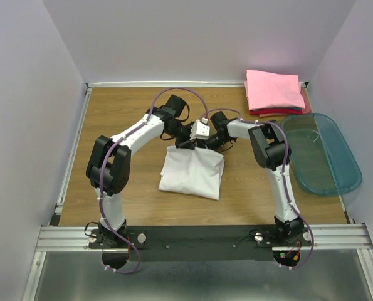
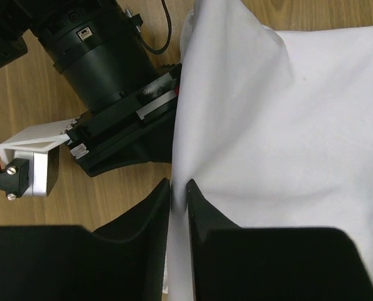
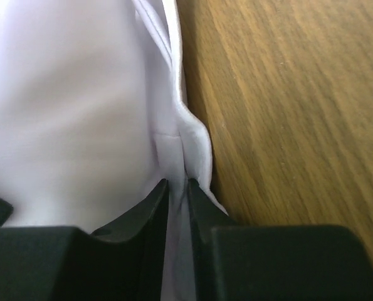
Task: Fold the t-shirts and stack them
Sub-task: Fold the tshirt
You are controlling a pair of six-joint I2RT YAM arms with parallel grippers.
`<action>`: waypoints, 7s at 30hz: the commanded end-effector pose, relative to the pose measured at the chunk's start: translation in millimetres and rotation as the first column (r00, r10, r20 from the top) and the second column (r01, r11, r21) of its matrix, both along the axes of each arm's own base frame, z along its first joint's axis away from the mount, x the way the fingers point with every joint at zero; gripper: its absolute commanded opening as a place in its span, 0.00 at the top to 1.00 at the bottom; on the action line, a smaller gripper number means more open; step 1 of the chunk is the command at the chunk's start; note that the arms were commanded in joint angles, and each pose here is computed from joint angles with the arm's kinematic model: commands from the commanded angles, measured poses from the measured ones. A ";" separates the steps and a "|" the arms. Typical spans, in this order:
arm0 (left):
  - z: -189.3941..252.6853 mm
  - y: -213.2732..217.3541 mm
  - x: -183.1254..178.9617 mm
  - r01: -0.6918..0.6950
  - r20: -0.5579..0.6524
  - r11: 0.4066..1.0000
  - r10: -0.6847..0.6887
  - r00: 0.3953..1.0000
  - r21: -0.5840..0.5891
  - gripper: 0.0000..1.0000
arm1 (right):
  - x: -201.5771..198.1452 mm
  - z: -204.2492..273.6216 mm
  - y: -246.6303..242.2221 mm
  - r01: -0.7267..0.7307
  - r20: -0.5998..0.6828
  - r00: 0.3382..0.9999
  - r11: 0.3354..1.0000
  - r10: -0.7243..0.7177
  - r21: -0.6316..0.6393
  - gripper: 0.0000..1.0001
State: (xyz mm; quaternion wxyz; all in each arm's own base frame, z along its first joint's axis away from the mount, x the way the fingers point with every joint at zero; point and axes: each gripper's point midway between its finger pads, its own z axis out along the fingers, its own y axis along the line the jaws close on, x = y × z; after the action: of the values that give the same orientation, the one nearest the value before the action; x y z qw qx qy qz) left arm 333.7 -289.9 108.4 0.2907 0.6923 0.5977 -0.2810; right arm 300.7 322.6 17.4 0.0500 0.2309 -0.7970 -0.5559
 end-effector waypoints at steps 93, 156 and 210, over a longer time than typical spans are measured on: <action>-53.1 108.3 109.2 -0.587 -0.325 0.809 0.566 0.758 0.038 1.00 | 106.9 15.9 -142.1 0.328 0.543 0.839 0.835 -0.041 -0.443 0.99; -87.2 65.5 -51.8 -0.662 -0.859 0.744 0.398 0.321 0.096 0.10 | 20.6 8.1 -64.8 0.373 -0.066 0.920 0.915 -0.386 -0.154 0.00; -17.3 83.7 -39.8 -0.576 -0.823 0.814 0.270 0.500 -0.082 0.09 | -23.0 74.9 -60.3 0.179 0.103 0.979 0.984 -0.177 -0.013 0.00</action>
State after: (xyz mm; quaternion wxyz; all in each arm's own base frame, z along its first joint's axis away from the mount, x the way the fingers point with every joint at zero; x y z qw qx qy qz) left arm 276.6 -211.0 62.8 0.1440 0.2330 0.7466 -0.6063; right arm 252.1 264.1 56.7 0.0139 0.1646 -0.8307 -0.5316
